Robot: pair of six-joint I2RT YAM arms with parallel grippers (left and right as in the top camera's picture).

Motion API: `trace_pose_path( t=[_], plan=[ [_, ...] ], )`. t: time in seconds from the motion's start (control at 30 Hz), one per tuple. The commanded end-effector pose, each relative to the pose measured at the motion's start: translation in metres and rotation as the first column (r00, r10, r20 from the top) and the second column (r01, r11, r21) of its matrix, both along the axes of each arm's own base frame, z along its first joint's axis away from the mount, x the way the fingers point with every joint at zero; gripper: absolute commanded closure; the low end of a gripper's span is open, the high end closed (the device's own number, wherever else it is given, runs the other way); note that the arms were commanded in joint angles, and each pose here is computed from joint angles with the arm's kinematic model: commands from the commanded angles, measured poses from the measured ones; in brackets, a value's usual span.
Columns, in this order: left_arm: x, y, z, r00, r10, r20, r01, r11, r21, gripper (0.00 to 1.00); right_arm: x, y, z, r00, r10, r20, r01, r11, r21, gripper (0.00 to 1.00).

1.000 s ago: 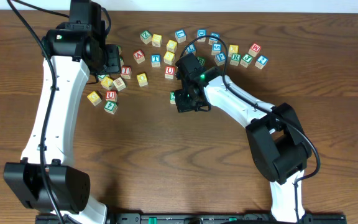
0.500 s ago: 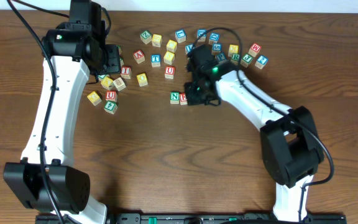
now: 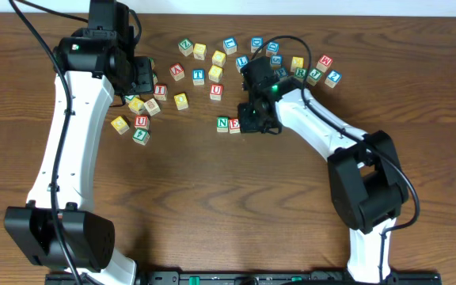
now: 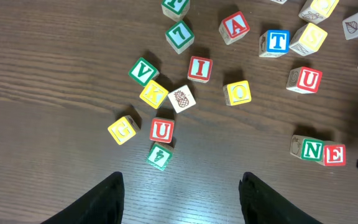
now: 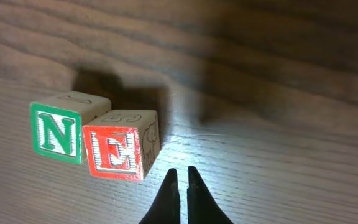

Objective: Spell out NEURIPS

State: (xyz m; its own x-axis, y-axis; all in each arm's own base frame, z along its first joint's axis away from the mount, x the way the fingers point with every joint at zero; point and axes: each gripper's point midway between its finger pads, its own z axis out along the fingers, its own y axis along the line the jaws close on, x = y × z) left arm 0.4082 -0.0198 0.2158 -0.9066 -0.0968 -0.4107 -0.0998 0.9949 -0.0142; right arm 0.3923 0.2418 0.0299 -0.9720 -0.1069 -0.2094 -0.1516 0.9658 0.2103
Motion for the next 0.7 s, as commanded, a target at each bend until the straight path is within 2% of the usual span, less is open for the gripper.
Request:
trace_pose_path(
  t=[0.0,0.67],
  plan=[
    [0.001,0.002,0.009,1.0,-0.004,0.024,0.004,1.0,0.004,0.41,-0.003,0.004,-0.01,1.0,-0.012,-0.022,0.011,1.0,-0.01,0.99],
    [0.001,0.002,0.009,1.0,-0.004,0.024,0.004,1.0,0.004,0.41,-0.009,0.016,-0.011,0.999,0.0,-0.037,0.001,1.0,0.025,0.97]
  ],
)
